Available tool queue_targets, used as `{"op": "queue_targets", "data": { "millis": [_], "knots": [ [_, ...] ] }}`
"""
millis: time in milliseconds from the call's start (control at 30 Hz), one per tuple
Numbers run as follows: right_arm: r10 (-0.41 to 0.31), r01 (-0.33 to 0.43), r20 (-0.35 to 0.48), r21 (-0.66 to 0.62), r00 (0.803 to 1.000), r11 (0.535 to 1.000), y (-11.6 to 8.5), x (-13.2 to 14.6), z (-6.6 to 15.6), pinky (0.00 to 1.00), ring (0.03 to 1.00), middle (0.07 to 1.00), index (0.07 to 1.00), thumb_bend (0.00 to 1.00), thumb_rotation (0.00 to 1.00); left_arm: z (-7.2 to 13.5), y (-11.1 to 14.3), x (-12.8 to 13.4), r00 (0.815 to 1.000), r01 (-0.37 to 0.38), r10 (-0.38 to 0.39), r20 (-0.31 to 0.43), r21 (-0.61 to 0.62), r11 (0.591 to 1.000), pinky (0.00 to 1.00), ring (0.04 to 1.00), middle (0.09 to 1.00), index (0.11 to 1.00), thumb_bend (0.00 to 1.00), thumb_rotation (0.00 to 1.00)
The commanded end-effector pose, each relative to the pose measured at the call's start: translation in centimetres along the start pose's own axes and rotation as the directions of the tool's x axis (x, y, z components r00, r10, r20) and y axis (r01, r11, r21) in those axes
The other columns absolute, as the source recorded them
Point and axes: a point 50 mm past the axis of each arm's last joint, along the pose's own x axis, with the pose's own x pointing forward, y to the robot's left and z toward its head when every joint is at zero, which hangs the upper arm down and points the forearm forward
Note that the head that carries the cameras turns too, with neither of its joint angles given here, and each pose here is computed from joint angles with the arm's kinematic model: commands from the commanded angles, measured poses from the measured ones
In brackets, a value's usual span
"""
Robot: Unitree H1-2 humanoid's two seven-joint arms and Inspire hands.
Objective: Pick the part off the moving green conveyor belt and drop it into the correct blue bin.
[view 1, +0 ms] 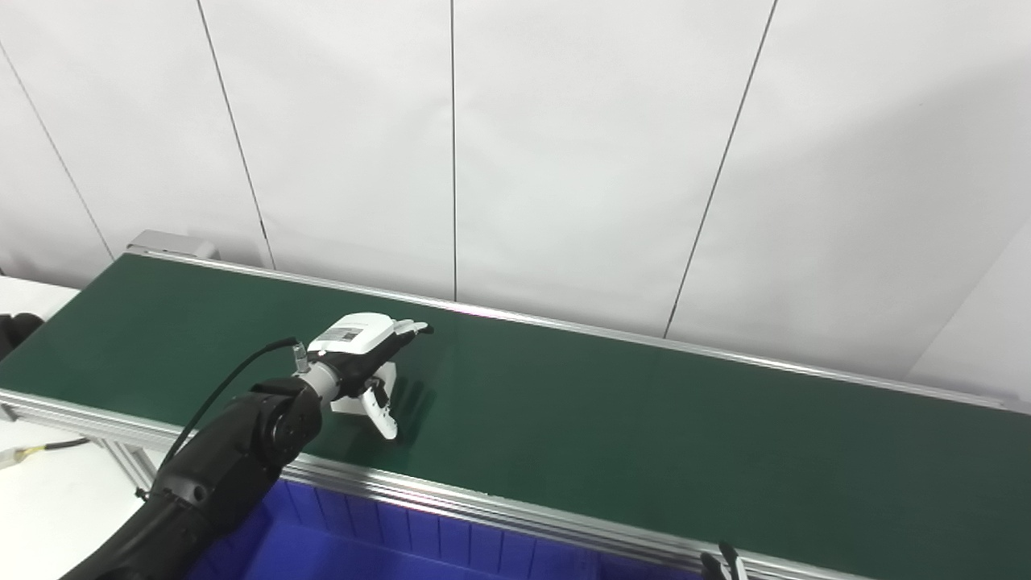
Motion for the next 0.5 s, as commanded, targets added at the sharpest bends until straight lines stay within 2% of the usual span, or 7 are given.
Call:
{"op": "queue_targets", "data": {
  "millis": [0, 100, 333, 400, 433, 467],
  "knots": [
    [-0.013, 0.010, 0.069, 0.036, 0.998, 0.999, -0.5, 0.4, 0.9, 0.90, 0.896, 0.912, 1.000, 0.78, 0.63, -0.6, 3.7, 0.5, 0.998, -0.064, 0.064, -0.009, 0.039, 0.997, 0.88, 0.954, 0.956, 0.922, 0.97, 0.10],
    [-0.013, 0.010, 0.065, 0.043, 0.998, 0.999, -0.6, 0.4, 1.0, 0.90, 0.895, 0.915, 0.999, 0.78, 0.61, -1.1, 3.4, 0.5, 0.998, -0.059, 0.060, -0.018, 0.054, 0.997, 0.83, 0.941, 0.951, 0.920, 0.97, 0.11],
    [-0.013, 0.010, 0.067, 0.042, 0.998, 0.999, -0.6, 0.4, 1.0, 0.90, 0.892, 0.910, 0.995, 0.78, 0.62, -2.1, 2.3, 0.8, 0.996, -0.057, 0.060, -0.070, 0.050, 0.997, 0.86, 0.934, 0.955, 0.929, 0.93, 0.08],
    [-0.012, 0.009, 0.065, 0.044, 0.998, 0.999, -0.6, 0.3, 1.0, 0.90, 0.898, 0.915, 0.997, 0.78, 0.62, -2.2, 1.9, 0.8, 0.994, -0.079, 0.081, -0.074, 0.028, 0.996, 0.80, 0.898, 0.935, 0.906, 0.89, 0.03],
    [-0.012, 0.009, 0.065, 0.044, 0.998, 0.999, -0.6, 0.3, 1.0, 0.90, 0.901, 0.919, 0.996, 0.79, 0.63, -2.3, 1.7, 0.9, 0.993, -0.090, 0.091, -0.073, 0.019, 0.996, 0.73, 0.868, 0.918, 0.885, 0.85, 0.01],
    [-0.013, 0.011, 0.065, 0.043, 0.998, 0.999, -0.6, 0.3, 1.0, 0.90, 0.901, 0.920, 0.996, 0.79, 0.63, -2.3, 1.6, 0.9, 0.992, -0.100, 0.101, -0.071, 0.013, 0.995, 0.72, 0.865, 0.916, 0.883, 0.84, 0.01]
  ]
}}
